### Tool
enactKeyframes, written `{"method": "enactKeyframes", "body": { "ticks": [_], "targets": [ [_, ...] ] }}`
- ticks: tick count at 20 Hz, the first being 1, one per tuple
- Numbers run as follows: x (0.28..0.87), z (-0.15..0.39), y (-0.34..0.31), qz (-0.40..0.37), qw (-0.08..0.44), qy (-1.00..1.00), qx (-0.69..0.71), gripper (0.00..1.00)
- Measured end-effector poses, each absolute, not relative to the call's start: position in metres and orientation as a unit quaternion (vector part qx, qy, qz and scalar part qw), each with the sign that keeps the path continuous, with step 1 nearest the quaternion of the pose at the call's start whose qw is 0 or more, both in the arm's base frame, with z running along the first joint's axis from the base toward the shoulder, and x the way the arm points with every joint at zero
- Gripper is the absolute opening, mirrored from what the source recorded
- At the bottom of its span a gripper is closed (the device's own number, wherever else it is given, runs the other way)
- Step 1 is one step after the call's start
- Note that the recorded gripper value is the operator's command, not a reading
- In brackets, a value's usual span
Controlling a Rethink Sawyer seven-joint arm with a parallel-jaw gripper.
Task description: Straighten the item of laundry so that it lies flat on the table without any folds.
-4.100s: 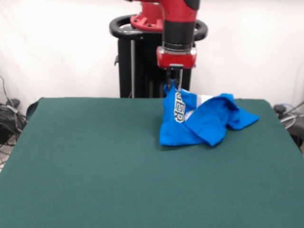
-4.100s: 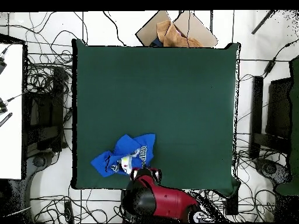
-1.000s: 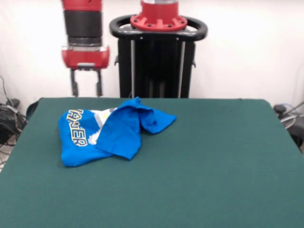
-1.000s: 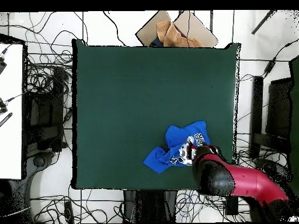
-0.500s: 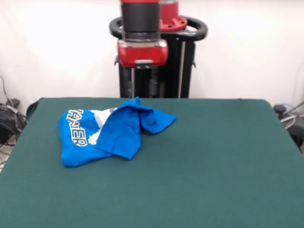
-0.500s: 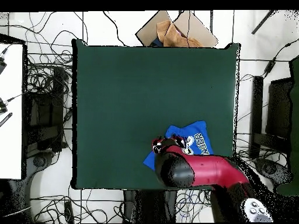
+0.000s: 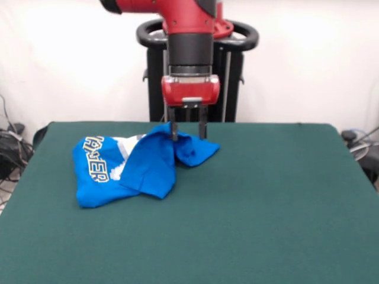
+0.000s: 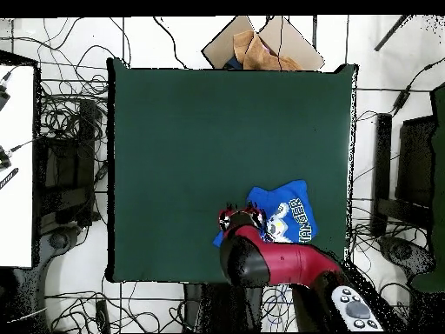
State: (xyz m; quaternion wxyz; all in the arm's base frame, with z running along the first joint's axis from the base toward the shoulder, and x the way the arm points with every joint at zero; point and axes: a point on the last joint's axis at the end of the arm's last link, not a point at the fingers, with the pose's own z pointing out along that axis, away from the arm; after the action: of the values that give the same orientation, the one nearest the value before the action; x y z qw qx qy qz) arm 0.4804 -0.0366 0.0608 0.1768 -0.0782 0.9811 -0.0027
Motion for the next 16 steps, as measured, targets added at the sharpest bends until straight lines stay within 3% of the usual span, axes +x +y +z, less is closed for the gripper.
{"method": "enactKeyframes", "body": {
  "ticks": [5, 16],
  "targets": [
    [0.459, 0.047, -0.060, -0.037, 0.182, 0.982, -0.030, 1.00],
    [0.421, 0.061, -0.086, -0.072, 0.100, 0.991, 0.051, 1.00]
  ]
}}
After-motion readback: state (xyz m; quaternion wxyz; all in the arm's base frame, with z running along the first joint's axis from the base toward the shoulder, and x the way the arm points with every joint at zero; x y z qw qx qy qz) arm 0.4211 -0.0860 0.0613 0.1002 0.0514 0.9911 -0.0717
